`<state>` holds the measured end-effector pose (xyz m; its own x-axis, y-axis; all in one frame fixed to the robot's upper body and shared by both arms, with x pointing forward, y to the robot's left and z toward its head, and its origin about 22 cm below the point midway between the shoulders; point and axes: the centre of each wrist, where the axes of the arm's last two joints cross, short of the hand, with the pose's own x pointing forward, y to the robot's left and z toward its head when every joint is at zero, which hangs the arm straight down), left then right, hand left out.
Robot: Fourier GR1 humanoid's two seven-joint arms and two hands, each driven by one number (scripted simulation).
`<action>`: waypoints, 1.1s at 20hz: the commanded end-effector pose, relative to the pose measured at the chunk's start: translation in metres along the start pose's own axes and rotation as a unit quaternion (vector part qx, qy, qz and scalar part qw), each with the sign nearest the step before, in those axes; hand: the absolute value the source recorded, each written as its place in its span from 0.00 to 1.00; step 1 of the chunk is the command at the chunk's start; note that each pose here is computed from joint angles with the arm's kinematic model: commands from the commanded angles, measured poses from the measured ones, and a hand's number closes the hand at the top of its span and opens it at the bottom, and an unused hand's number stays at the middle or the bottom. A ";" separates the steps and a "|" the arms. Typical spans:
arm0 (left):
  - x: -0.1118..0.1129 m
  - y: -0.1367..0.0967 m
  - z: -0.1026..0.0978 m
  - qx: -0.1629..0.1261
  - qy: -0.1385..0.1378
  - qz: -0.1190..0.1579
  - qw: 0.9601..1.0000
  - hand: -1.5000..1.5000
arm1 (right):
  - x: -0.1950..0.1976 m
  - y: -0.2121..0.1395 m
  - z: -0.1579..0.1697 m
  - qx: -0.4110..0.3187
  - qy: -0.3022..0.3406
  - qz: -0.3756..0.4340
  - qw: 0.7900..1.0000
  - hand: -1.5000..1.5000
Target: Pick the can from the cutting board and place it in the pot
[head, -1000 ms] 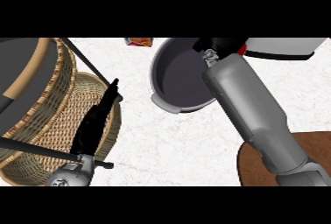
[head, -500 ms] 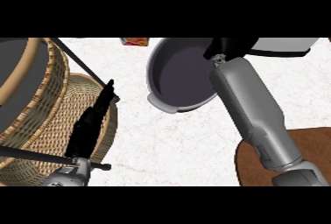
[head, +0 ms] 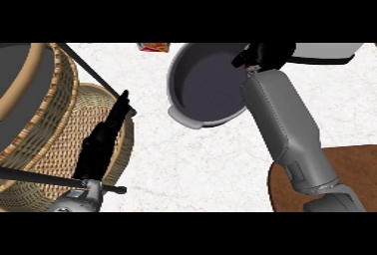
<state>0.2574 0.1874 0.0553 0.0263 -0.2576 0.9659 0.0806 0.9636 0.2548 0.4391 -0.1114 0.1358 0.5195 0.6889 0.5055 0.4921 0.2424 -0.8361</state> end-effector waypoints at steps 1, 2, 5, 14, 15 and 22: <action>-0.032 0.062 0.010 0.072 0.050 -0.057 0.994 0.50 | 0.014 -0.008 0.001 -0.048 0.007 -0.079 0.996 0.00; -0.032 0.063 0.009 0.076 0.052 -0.057 0.994 0.50 | 0.009 -0.009 -0.003 -0.070 -0.002 -0.110 0.991 0.00; -0.029 0.056 0.009 0.083 0.052 -0.055 0.994 0.50 | 0.022 -0.024 0.004 -0.127 -0.022 -0.205 0.970 0.00; -0.045 0.074 0.013 0.086 0.066 -0.055 0.993 0.50 | 0.024 -0.027 0.010 -0.113 0.011 -0.302 0.947 0.00; -0.037 0.080 0.012 0.087 0.059 -0.062 0.993 0.50 | 0.022 -0.025 0.015 -0.107 0.006 -0.308 0.945 0.00; -0.045 0.075 0.017 0.091 0.075 -0.060 0.991 0.50 | 0.001 -0.011 0.043 -0.095 -0.010 -0.345 0.934 0.00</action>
<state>0.2557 0.1964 0.0476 0.0661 -0.2397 0.9686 0.0553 0.9701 0.2363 0.4174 -0.0919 0.1500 0.0834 0.5048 0.8592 0.8040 0.4752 -0.3573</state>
